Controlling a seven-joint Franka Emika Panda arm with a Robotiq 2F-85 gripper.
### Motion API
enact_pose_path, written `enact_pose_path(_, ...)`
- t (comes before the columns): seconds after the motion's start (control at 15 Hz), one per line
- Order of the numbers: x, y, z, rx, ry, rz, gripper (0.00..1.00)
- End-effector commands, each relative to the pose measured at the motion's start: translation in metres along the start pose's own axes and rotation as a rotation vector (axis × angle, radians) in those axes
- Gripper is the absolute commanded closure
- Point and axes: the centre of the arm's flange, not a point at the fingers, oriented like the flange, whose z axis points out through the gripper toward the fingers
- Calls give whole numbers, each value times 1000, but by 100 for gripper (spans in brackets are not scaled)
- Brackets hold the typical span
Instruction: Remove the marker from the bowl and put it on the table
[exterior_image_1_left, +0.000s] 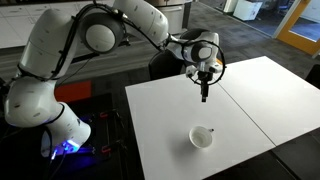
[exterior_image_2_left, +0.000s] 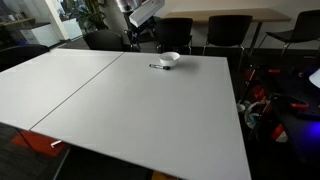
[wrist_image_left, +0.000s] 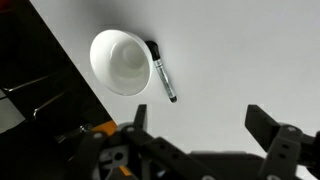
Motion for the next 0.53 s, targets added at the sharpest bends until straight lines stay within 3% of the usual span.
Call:
enact_pose_path(0.0, -1, 1, -2, 1, 0, 0, 0)
enact_pose_path(0.47, -3, 3, -3, 1, -3, -1, 0)
